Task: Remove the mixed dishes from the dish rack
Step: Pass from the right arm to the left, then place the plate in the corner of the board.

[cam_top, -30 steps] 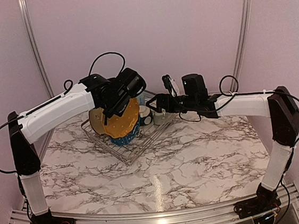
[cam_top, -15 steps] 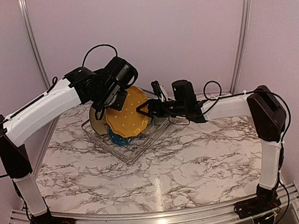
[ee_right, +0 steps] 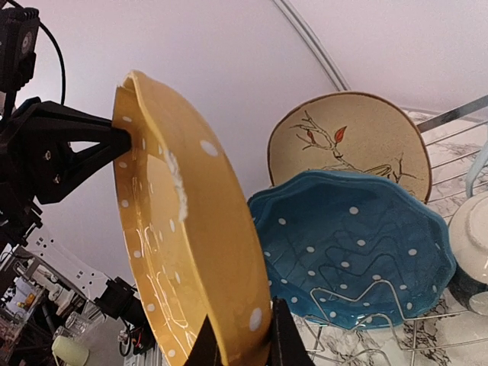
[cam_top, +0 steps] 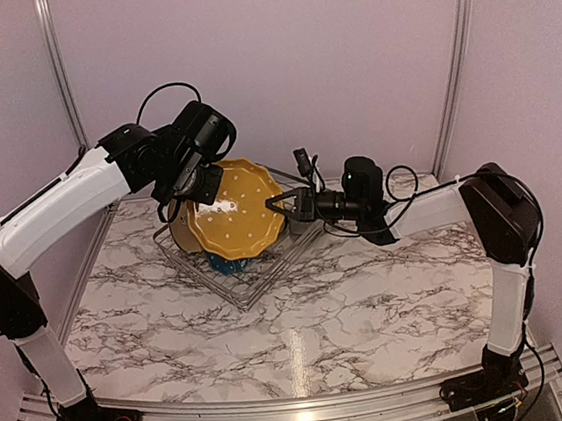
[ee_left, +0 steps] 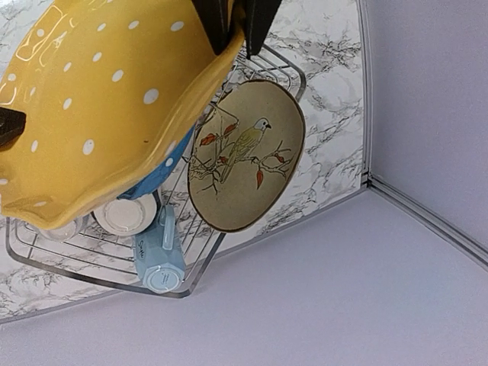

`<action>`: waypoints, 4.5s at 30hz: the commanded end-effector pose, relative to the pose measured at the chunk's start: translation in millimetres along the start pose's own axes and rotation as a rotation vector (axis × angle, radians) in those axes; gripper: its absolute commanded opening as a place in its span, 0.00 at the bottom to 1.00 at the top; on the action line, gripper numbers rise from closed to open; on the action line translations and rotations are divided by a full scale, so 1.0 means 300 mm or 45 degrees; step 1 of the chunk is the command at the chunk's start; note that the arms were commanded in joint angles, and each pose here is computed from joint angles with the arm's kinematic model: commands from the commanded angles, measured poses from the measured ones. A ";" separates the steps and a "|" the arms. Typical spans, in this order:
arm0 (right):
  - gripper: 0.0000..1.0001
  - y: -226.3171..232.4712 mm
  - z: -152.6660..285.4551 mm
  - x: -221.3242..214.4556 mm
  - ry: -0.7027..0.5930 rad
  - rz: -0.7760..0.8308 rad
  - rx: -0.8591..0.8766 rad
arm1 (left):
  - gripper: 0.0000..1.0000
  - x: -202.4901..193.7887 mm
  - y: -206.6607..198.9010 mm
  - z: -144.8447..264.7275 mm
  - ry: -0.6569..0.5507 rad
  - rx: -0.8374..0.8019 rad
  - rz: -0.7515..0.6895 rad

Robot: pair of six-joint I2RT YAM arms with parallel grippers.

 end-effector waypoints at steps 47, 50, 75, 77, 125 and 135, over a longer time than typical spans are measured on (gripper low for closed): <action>0.00 0.094 0.804 0.222 -0.318 -0.351 -0.736 | 0.99 -0.032 0.242 0.289 -0.745 -0.540 0.402; 0.00 0.064 0.918 0.196 -0.418 -0.424 -0.876 | 0.99 -0.056 0.248 0.286 -0.744 -0.530 0.385; 0.00 -0.380 1.276 0.030 -0.894 -0.817 -1.238 | 0.99 -0.123 0.308 0.294 -0.799 -0.396 0.341; 0.00 -0.410 1.281 0.019 -0.898 -0.828 -1.258 | 0.99 -0.124 0.309 0.292 -0.797 -0.388 0.337; 0.66 -0.322 1.280 -0.083 -0.141 -0.465 -1.833 | 0.99 -0.110 0.168 0.169 -0.553 -0.458 0.238; 0.74 -0.176 1.038 -0.053 0.148 -0.174 -1.694 | 0.99 -0.131 0.084 0.073 -0.401 -0.450 0.147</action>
Point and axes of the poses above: each gripper's point midway between its finger pads, its own z axis back along the fingers, its own y axis along the line the jaws close on, x = y × z, the point moved 7 cm from there along z, back along the fingers, and after that the axes turned 4 degrees about z, right-handed, at the moved point
